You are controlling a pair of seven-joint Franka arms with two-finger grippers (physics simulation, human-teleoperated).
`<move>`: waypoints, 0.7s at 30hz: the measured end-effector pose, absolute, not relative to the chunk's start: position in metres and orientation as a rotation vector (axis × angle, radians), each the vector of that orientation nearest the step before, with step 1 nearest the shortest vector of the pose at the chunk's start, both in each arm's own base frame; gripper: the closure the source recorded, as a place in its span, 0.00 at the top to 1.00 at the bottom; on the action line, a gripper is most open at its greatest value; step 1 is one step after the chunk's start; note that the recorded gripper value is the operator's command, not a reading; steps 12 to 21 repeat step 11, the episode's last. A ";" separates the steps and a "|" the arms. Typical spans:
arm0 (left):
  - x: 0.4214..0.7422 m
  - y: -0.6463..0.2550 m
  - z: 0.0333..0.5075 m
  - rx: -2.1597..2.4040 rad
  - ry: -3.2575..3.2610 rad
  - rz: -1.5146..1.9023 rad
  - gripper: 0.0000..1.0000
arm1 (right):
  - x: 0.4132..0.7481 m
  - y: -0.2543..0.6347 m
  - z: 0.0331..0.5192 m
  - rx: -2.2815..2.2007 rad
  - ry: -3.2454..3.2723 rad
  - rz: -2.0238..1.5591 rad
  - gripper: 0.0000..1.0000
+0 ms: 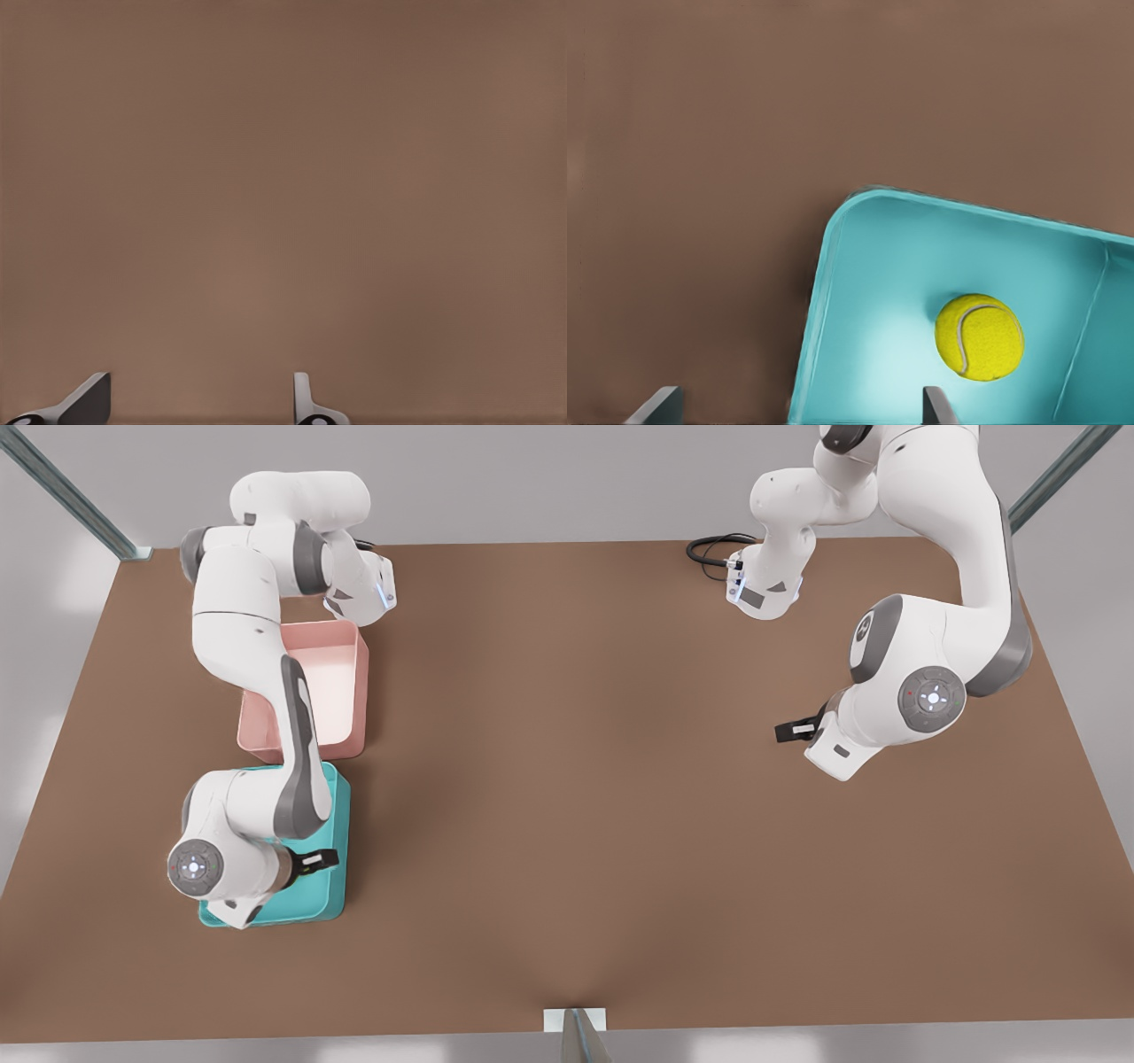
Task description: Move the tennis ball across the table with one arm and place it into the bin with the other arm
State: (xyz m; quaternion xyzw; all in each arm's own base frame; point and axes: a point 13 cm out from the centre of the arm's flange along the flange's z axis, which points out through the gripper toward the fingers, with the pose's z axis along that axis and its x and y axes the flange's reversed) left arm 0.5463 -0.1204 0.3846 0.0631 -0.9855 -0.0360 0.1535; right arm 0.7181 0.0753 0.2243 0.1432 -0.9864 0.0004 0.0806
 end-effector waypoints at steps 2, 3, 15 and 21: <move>0.546 -0.121 0.385 0.181 -2.827 -0.103 1.00 | 0.698 0.115 0.307 0.465 -2.972 0.005 1.00; 0.547 -0.121 0.387 0.181 -2.831 -0.102 1.00 | 0.678 0.115 0.359 0.455 -2.989 0.003 1.00; 0.545 -0.143 0.395 0.140 -2.850 -0.068 1.00 | 0.544 0.027 0.453 0.138 -2.910 0.027 1.00; 0.545 -0.143 0.395 0.140 -2.850 -0.068 1.00 | 0.544 0.027 0.453 0.138 -2.910 0.027 1.00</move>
